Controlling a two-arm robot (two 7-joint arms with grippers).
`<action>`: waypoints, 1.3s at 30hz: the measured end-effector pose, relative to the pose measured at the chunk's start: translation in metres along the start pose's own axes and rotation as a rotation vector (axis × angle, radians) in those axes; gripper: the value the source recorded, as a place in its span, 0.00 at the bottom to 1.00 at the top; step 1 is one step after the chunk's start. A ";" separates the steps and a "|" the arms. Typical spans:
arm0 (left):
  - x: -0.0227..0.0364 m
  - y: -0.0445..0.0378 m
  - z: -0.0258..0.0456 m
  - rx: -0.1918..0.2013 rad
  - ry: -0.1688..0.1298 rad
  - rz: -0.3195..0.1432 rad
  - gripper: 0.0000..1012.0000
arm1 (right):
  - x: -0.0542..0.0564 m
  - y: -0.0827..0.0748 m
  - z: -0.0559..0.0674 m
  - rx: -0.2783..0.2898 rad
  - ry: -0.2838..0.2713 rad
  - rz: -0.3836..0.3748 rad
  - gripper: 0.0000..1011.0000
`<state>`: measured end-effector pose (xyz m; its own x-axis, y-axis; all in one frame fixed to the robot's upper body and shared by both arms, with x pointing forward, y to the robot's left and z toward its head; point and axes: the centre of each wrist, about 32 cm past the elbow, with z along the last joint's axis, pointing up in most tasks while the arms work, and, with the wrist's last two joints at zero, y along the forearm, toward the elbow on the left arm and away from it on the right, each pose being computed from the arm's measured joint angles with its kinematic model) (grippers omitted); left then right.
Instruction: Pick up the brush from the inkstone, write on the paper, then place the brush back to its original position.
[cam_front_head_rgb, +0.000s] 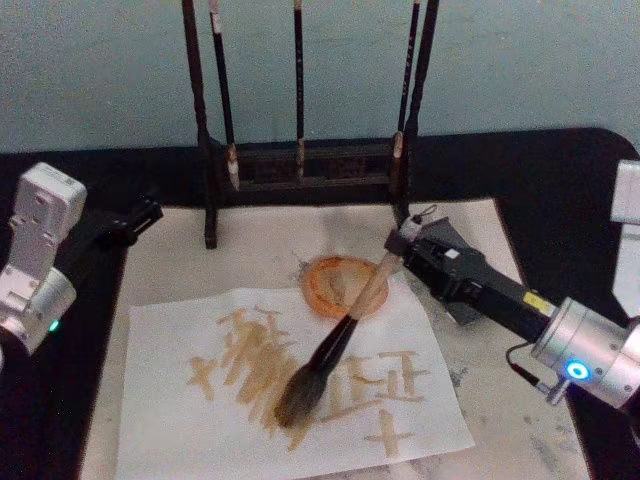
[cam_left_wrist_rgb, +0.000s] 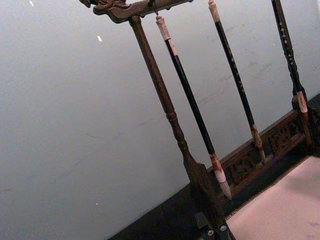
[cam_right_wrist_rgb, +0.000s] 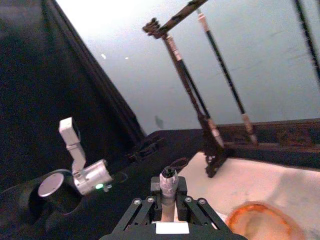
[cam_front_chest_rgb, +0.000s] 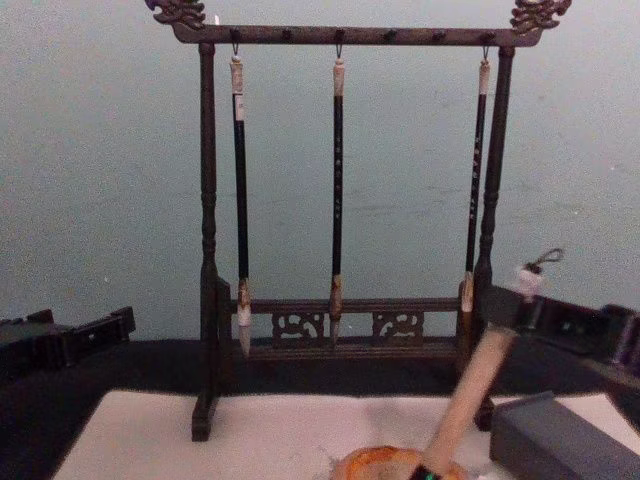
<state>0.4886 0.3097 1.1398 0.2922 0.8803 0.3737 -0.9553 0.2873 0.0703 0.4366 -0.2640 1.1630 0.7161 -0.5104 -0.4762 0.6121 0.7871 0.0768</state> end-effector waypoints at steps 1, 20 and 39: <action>0.0000 0.0000 0.0000 0.000 0.000 0.000 0.99 | 0.002 -0.003 0.001 0.006 0.000 -0.010 0.17; 0.0000 0.0000 0.0000 0.000 0.000 0.000 0.99 | 0.018 -0.032 0.020 0.116 0.056 -0.081 0.17; 0.0000 0.0000 0.0000 0.000 0.000 0.000 0.99 | 0.035 -0.006 0.035 0.270 0.166 -0.139 0.17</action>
<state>0.4886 0.3097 1.1398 0.2922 0.8803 0.3737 -0.9553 0.2873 0.0702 0.4693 -0.2988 1.1762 0.5692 -0.5256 -0.6323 0.7824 0.5825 0.2201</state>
